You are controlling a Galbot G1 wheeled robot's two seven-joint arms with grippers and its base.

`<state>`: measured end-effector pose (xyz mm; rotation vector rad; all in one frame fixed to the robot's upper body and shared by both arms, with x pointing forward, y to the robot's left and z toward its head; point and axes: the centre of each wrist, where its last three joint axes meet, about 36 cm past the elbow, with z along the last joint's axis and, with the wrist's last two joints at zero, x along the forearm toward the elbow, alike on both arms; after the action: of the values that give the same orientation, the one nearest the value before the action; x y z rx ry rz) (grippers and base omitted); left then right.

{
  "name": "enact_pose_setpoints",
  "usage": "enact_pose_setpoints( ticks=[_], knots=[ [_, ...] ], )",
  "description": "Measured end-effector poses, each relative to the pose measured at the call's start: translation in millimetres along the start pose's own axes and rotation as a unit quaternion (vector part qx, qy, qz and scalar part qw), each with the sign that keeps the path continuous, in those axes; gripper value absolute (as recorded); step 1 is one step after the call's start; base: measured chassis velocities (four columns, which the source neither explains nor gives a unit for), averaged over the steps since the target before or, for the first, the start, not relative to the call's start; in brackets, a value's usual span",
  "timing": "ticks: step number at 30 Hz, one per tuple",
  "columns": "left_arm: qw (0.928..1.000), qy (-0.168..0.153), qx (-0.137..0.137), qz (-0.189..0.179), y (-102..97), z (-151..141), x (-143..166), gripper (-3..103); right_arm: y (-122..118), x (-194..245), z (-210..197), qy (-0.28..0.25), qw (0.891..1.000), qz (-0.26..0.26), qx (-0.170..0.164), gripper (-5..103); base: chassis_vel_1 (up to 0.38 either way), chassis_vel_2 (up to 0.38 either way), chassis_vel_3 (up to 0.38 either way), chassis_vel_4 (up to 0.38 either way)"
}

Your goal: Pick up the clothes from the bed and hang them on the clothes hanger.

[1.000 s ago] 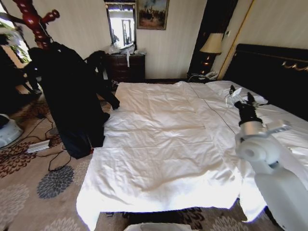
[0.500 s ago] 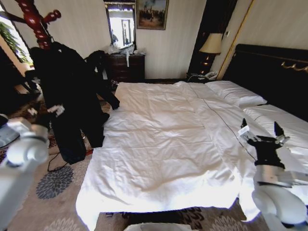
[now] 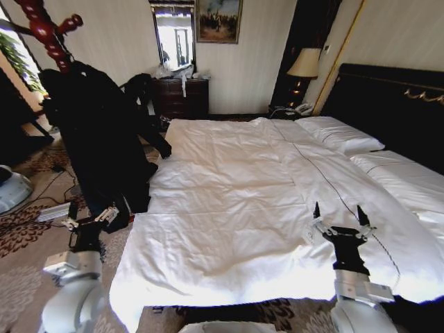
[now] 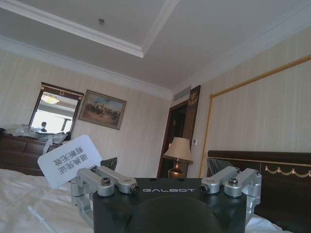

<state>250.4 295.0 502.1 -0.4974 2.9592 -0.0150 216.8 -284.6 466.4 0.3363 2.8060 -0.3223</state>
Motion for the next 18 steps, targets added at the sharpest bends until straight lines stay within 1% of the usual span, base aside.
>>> enact_pose_setpoints(
  ticks=[6, 18],
  knots=[
    [1.0000, -0.003, 0.004, 0.005, -0.7, -7.1, 5.9, 100, 2.8, 2.2, -10.6, 0.001, 1.000, -0.002, -0.010, 100, 0.000, 0.000, 0.000, 0.000],
    [1.0000, -0.003, 0.006, 0.007, -0.3, -6.8, 4.1, 100, 2.3, 1.3, -10.8, 0.001, 1.000, -0.002, -0.013, 100, 0.000, 0.000, 0.000, 0.000]
  ],
)
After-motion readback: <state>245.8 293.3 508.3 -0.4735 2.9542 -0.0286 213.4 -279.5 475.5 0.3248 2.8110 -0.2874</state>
